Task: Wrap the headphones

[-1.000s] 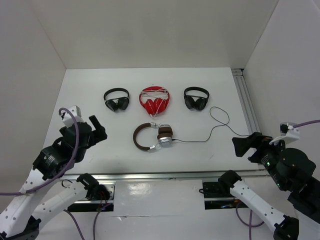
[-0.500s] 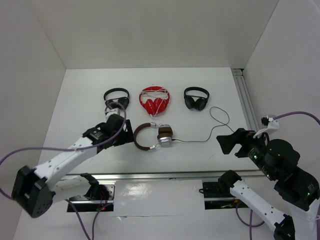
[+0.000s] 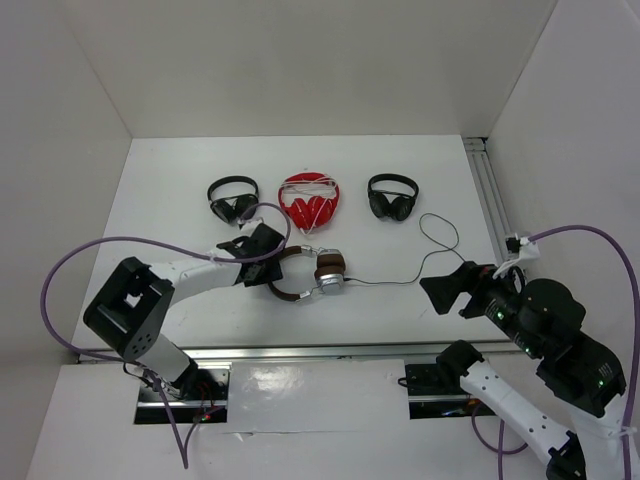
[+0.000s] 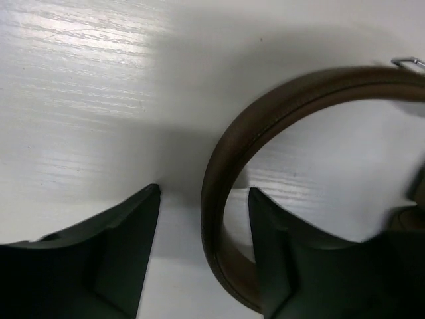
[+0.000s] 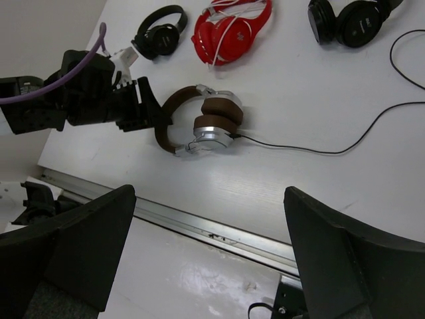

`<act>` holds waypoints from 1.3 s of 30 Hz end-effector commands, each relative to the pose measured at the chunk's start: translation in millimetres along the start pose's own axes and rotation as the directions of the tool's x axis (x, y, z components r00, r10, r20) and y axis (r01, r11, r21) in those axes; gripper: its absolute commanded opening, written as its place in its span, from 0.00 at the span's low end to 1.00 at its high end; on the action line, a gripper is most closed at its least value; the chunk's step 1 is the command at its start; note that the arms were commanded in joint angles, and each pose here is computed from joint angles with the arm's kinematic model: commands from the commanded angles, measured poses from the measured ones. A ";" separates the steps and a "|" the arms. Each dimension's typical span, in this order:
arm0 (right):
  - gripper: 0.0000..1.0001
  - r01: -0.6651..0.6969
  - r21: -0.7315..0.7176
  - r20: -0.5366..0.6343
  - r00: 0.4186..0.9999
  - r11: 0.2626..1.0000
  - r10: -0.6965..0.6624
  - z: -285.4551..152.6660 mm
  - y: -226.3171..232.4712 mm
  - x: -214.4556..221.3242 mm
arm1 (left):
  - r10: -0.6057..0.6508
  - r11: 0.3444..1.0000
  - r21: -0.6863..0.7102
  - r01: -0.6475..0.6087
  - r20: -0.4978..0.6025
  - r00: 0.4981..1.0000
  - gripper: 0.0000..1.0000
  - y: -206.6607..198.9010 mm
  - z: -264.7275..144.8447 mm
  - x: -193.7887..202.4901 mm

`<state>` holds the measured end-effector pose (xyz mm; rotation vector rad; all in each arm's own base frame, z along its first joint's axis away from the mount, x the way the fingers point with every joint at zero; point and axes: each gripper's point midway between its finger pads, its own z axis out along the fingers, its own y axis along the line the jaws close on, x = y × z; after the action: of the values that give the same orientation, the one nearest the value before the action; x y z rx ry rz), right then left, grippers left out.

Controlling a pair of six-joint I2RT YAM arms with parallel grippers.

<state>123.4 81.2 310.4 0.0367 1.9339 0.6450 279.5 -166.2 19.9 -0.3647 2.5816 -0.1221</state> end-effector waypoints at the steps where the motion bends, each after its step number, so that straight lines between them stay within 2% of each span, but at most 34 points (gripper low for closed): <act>1: 1.00 -0.006 -0.047 0.054 0.999 0.999 0.008 -1.1 9.6 -11.9 | -0.014 1.000 -0.022 0.013 -0.052 0.999 0.58 8.3 8.2 22.6; 2: 1.00 -0.006 -0.061 0.058 0.998 0.998 0.009 -1.2 12.4 -13.4 | -0.018 1.000 -0.010 0.018 -0.041 0.999 0.46 7.4 6.0 20.9; 5: 1.00 -0.006 -0.073 0.061 0.998 0.997 0.010 -1.1 16.2 -16.7 | -0.017 1.000 0.019 0.018 -0.033 0.999 0.26 1.8 -3.0 18.6; 6: 1.00 -0.006 -0.073 0.061 0.998 0.997 0.010 -1.1 16.2 -16.7 | -0.004 1.000 0.009 0.004 -0.048 0.999 0.08 4.7 -6.6 23.7; 7: 1.00 -0.007 -0.079 0.070 0.997 0.997 0.012 -1.0 17.6 -19.0 | 0.032 0.999 0.020 -0.031 -0.065 0.997 0.00 0.0 -18.5 23.1; 9: 1.00 -0.006 -0.092 0.075 0.997 0.996 0.013 -1.2 20.4 -20.5 | 0.063 0.996 0.059 -0.061 -0.037 0.997 0.00 -11.1 -34.3 11.8; 10: 1.00 -0.006 -0.092 0.075 0.997 0.996 0.013 -1.2 20.4 -20.5 | 0.114 0.993 0.045 -0.112 -0.051 0.992 0.00 -8.9 -48.6 19.0; 13: 1.00 -0.006 -0.126 0.088 0.996 0.992 0.017 5.7 25.5 -19.5 | 0.155 0.978 0.137 -0.160 0.050 0.987 0.00 -29.6 -107.6 -2.1; 14: 1.00 0.009 -0.158 0.092 0.996 0.987 0.006 5.4 29.9 -18.4 | 0.167 0.978 0.114 -0.173 0.057 0.984 0.00 -19.8 -123.9 -4.4; 15: 1.00 0.028 -0.197 0.126 0.992 0.980 -0.003 5.2 36.9 -24.4 | 0.140 0.977 0.149 -0.155 0.107 0.984 0.00 -26.3 -148.6 -22.7; 16: 1.00 0.031 -0.228 0.103 0.995 0.973 -0.008 11.9 41.3 -16.5 | 0.113 0.970 0.196 -0.144 0.162 0.980 0.00 -25.6 -176.6 -33.7; 18: 1.00 0.077 -0.289 0.140 0.989 0.954 -0.037 17.3 53.0 -21.2 | 0.068 0.973 0.196 -0.119 0.247 0.967 0.00 -13.5 -218.9 -60.2; 20: 1.00 0.093 -0.338 0.114 0.992 0.937 -0.057 28.8 58.7 -7.9 | 0.013 0.977 0.195 -0.084 0.339 0.941 0.00 1.3 -253.1 -83.6; 22: 1.00 0.124 -0.388 0.152 0.986 0.913 -0.069 35.1 67.8 -10.7 | 0.007 0.979 0.182 -0.087 0.399 0.917 0.00 13.9 -290.1 -104.2; 24: 1.00 0.157 -0.461 0.135 0.985 0.873 -0.106 43.1 76.5 4.7 | 0.021 0.990 0.114 -0.081 0.449 0.893 0.00 23.9 -303.7 -121.7; 25: 1.00 0.178 -0.501 0.177 0.979 0.847 -0.101 42.6 85.7 -1.5 | 0.005 0.991 0.116 -0.070 0.484 0.875 0.00 26.7 -322.4 -135.9; 27: 1.00 0.198 -0.547 0.178 0.977 0.813 -0.118 48.0 91.0 8.1 | 0.039 0.995 0.063 -0.079 0.489 0.871 0.00 34.6 -330.7 -143.5; 28: 1.00 0.217 -0.568 0.214 0.970 0.794 -0.112 47.1 96.6 2.6 | 0.039 0.995 0.059 -0.079 0.501 0.865 0.00 32.3 -339.2 -153.5; 31: 1.00 0.221 -0.586 0.210 0.971 0.779 -0.117 61.0 100.8 6.1 | 0.039 0.994 0.070 -0.087 0.514 0.857 0.00 31.7 -351.8 -161.2; 39: 1.00 0.225 -0.517 0.152 0.974 0.826 -0.171 104.8 83.8 26.3 | 0.001 0.985 0.143 -0.093 0.539 0.842 0.00 33.3 -375.5 -166.9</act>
<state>170.5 201.9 283.4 -0.4353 1.6638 1.0291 222.1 -86.7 388.8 -0.1943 2.0935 -0.0893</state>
